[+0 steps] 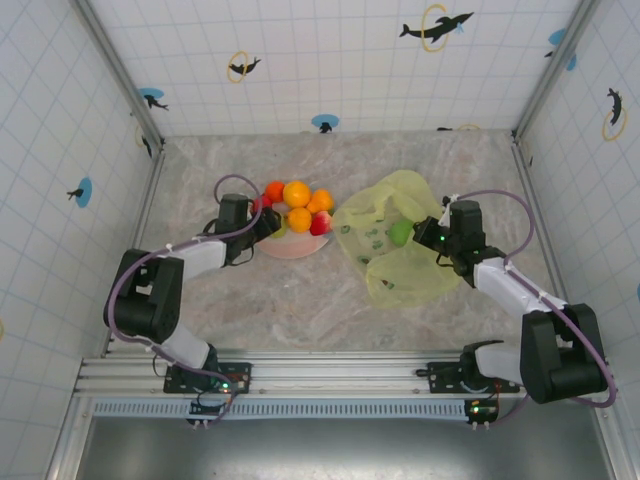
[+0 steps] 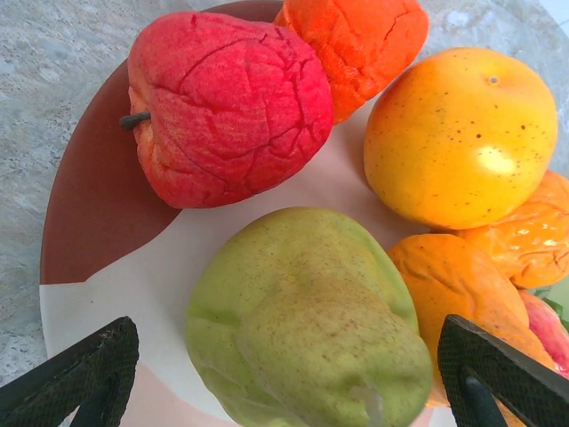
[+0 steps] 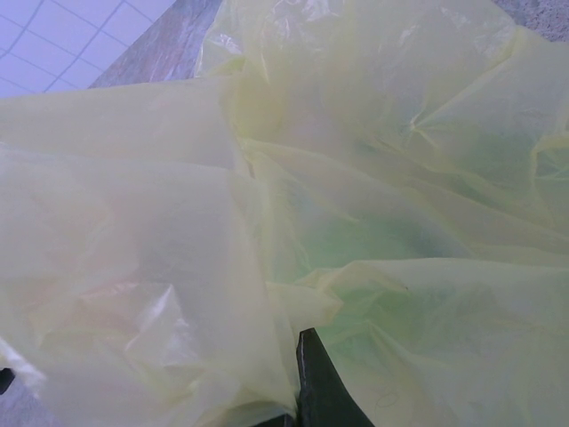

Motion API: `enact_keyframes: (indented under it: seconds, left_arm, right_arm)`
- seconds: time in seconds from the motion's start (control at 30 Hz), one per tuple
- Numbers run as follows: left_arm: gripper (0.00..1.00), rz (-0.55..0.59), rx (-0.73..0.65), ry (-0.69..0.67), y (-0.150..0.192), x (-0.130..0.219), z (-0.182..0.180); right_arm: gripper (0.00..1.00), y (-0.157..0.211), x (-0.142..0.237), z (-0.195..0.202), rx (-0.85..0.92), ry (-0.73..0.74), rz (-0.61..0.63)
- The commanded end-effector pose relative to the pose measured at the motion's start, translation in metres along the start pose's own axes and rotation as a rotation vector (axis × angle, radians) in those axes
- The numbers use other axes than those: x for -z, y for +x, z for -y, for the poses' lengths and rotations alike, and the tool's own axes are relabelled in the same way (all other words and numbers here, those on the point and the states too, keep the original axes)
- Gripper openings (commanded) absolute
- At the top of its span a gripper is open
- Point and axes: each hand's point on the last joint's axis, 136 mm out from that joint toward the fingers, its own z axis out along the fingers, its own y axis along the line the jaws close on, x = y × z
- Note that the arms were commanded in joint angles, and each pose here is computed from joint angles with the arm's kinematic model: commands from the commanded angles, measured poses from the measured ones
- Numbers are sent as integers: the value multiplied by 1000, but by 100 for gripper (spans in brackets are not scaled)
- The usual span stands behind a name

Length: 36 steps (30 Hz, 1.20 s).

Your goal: Place the fruits into the plastic bag

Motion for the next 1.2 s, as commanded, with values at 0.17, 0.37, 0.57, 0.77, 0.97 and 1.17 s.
enact_keyframes:
  seconds: [0.17,0.37,0.57,0.77,0.97,1.17]
  left_arm:
    - [89,-1,5,28,-5,-11,5]
    - [89,-14,10,39,-1,-16,4]
    - [89,-26,25,73,2,-19,9]
    - [86,-24,34,77,3,-20,7]
    - [81,-11,46,77,3,-19,6]
    - [82,-23,42,64,6,-24,3]
  right_arm:
    - [0,1,-3,-3,12,-18,11]
    - [0,1,-3,-3,10,-19,8]
    - [0,2,-4,-2,8,-18,6]
    - [0,1,-4,-2,9,-15,9]
    - [0,1,-4,-3,10,-18,6]
    - [0,-1,-4,-5,12,-21,8]
